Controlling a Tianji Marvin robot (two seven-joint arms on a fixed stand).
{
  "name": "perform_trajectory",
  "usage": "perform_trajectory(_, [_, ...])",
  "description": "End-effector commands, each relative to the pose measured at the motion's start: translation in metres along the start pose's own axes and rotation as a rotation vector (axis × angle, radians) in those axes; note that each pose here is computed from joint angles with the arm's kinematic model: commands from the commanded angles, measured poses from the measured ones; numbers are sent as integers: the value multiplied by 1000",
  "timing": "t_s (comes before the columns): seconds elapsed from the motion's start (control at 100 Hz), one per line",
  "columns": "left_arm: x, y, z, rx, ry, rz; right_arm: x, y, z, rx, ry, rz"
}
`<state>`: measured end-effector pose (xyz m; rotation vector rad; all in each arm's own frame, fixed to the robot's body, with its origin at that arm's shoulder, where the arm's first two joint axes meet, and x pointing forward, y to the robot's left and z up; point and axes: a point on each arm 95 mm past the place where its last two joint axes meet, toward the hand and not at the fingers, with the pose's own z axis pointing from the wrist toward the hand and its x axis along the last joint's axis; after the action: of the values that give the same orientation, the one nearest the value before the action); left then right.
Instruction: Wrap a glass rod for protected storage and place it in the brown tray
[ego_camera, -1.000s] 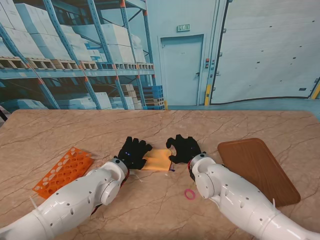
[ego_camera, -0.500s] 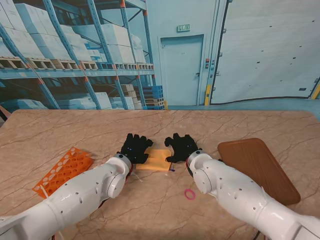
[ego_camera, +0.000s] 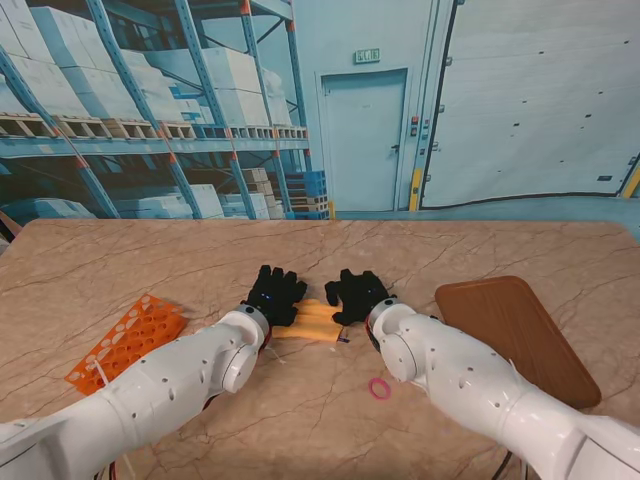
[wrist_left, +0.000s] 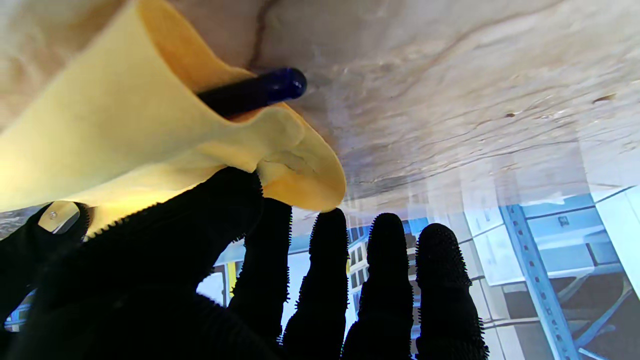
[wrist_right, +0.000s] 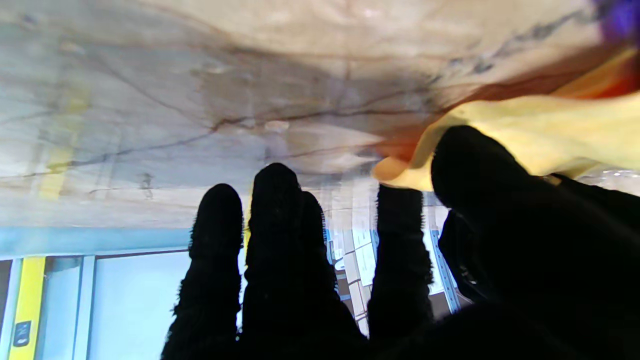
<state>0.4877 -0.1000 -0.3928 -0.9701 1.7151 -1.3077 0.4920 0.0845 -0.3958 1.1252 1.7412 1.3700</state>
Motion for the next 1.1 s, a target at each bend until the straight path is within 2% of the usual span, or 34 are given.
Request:
perform_trajectory(0.0, [3,12,-5,-29,1,-8,3,-8,-2,21,11,6])
perform_trajectory(0.56, [2,-2,-17,92,61,-103,1,4,-11,-45,41,95])
perform_trajectory(1.09, [-5,-9,-34,145,104,-90,6,9,-28,-45,125,124])
